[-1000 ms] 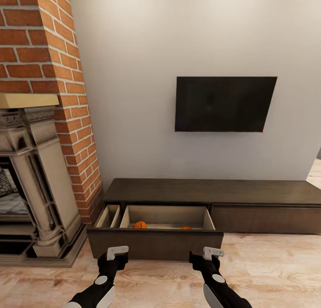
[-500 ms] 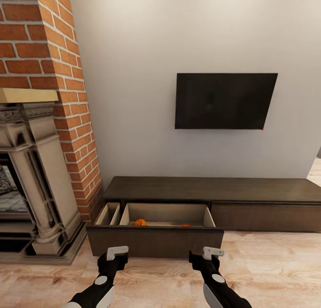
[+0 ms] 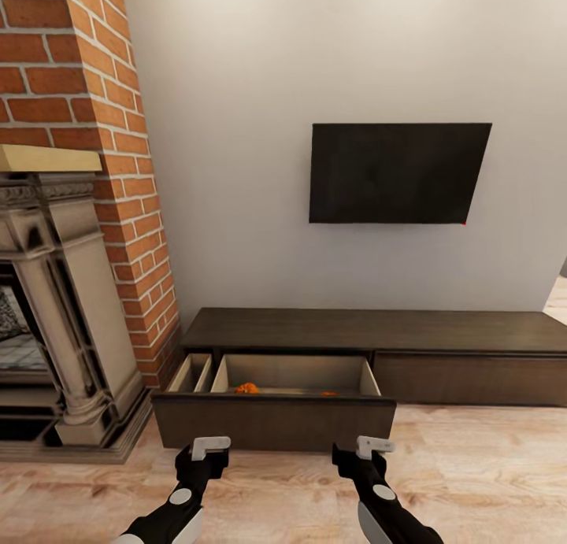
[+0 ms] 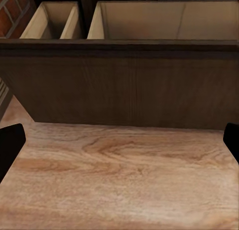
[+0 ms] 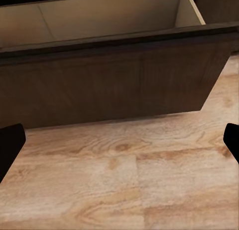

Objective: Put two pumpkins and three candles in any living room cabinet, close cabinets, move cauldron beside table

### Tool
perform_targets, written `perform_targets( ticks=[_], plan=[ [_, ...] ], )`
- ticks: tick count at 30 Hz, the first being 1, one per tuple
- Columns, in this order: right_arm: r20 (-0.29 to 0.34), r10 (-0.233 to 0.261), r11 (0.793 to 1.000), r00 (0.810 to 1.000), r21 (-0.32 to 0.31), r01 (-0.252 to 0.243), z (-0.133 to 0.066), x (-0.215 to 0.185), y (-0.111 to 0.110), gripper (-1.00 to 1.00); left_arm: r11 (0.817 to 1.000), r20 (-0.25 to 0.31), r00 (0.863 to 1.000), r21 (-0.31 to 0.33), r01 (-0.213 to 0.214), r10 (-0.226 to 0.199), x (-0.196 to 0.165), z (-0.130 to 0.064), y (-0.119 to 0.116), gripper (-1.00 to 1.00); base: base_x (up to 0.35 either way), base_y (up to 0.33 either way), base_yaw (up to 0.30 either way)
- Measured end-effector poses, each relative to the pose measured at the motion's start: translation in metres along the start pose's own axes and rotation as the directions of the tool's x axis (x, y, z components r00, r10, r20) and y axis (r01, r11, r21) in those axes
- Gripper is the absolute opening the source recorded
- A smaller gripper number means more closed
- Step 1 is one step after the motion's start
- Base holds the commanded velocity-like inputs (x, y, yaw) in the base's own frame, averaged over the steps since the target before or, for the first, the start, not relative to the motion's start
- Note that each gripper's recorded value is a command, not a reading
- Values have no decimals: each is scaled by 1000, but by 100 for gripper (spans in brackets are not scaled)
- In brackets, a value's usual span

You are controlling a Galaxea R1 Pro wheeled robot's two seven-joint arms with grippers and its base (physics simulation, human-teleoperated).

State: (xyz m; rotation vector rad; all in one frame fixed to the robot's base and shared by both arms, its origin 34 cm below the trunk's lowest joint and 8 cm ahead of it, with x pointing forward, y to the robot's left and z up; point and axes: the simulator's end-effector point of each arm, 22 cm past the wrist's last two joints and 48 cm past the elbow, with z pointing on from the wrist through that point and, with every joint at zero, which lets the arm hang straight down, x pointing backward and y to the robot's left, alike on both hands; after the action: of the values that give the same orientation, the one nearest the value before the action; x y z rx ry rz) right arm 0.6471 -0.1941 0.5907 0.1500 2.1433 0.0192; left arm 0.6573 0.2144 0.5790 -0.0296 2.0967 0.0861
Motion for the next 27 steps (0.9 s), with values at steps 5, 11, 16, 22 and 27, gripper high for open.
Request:
perform_targets(
  ticks=[5, 11, 16, 22, 27],
  plan=[
    [1, -25, 1000, 1000, -16, 25, 3, 10, 6, 100, 1000, 1, 1000, 1, -2, 2, 8, 4, -1, 100, 0, 0, 0],
    [1, -33, 999, 999, -20, 33, 8, 22, 7, 100, 1000, 4, 1000, 12, -19, 19, 19, 8, -5, 100, 0, 0, 0],
    [2, -34, 999, 999, -21, 34, 12, 31, 6, 100, 1000, 6, 1000, 15, -26, 26, 29, 11, -7, 100, 0, 0, 0],
    [2, -34, 999, 999, -21, 34, 17, 42, 5, 100, 999, 7, 1000, 16, -27, 27, 40, 16, -7, 100, 0, 0, 0],
    [3, -33, 999, 999, -21, 33, 21, 51, 4, 100, 999, 7, 1000, 16, -28, 28, 49, 20, -7, 100, 0, 0, 0]
  ],
)
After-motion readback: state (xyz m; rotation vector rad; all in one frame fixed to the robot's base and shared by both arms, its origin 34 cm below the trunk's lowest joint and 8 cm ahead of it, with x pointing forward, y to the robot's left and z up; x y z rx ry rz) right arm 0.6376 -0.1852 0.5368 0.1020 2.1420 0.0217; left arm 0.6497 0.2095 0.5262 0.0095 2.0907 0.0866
